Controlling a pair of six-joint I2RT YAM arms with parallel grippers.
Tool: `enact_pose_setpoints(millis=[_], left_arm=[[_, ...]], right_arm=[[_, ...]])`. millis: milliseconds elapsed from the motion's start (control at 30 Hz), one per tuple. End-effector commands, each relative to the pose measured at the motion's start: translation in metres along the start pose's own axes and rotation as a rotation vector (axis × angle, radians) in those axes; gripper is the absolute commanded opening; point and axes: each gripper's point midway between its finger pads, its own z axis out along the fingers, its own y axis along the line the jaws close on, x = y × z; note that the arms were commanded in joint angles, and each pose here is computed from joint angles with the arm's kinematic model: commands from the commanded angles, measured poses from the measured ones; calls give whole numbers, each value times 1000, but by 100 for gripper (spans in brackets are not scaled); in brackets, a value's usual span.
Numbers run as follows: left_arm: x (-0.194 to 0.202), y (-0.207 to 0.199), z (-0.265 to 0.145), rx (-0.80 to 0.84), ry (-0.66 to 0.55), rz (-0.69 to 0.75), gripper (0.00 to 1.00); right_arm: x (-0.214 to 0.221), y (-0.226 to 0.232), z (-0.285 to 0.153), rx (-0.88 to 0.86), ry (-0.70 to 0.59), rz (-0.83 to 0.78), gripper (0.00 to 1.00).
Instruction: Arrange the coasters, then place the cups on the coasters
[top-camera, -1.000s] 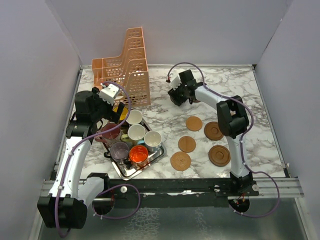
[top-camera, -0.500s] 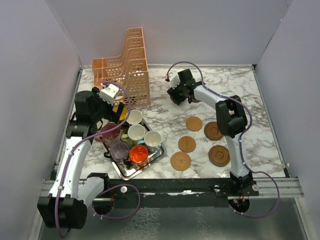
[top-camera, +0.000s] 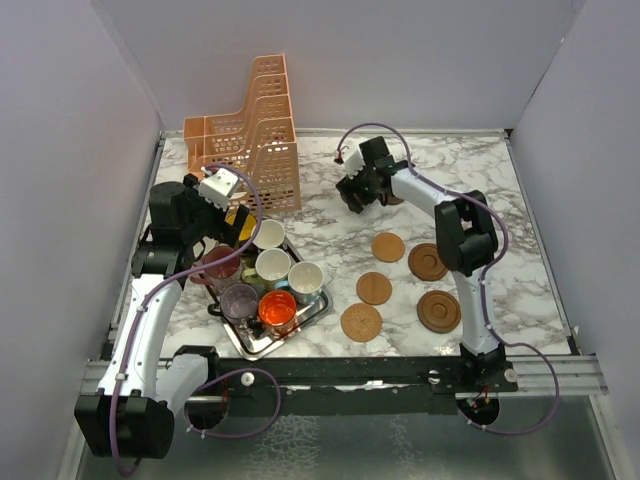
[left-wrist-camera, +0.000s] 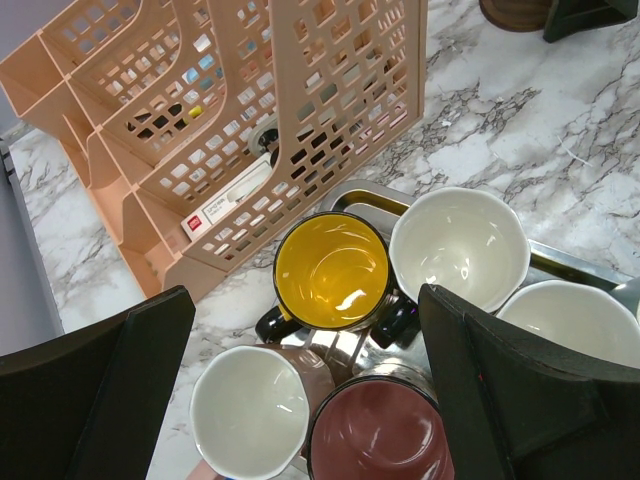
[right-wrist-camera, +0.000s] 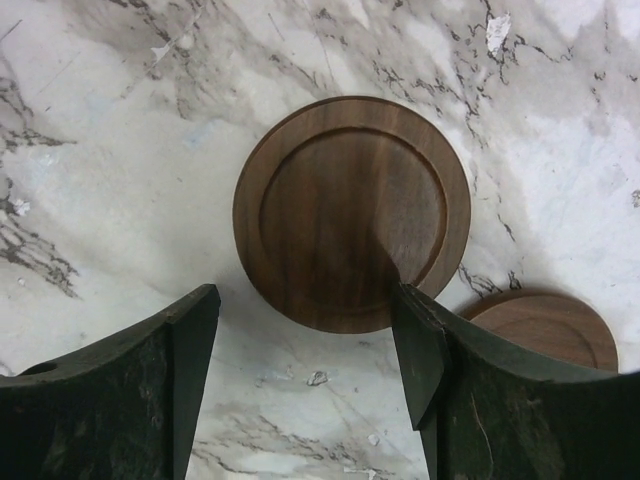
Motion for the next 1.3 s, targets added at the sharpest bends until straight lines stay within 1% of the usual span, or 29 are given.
enact_pose_setpoints(millis=[0, 167, 333, 500, 633, 800, 1033, 1267], left_arm=[[-4, -3, -2, 15, -25, 11, 99], [-4, -5, -2, 26, -27, 10, 99], [-2, -7, -1, 36, -26, 8, 99], [-7, -6, -3, 25, -37, -5, 99], [-15, -1, -6, 3, -51, -20, 99], [-17, -1, -7, -5, -61, -29, 99], [-20, -5, -9, 15, -77, -28, 99], [-23, -6, -11, 21, -85, -29, 99]], right_arm=[[-36, 1, -42, -23, -80, -8, 71], [-36, 14, -75, -51, -112, -35, 72], [-11, 29, -102, -82, -76, -88, 72], [12, 51, -135, -125, -92, -143, 71], [39, 73, -149, -192, -74, -152, 69], [67, 88, -150, -219, -52, -139, 67], [93, 92, -130, -216, 6, -112, 65], [105, 96, -114, -236, 38, -106, 60]])
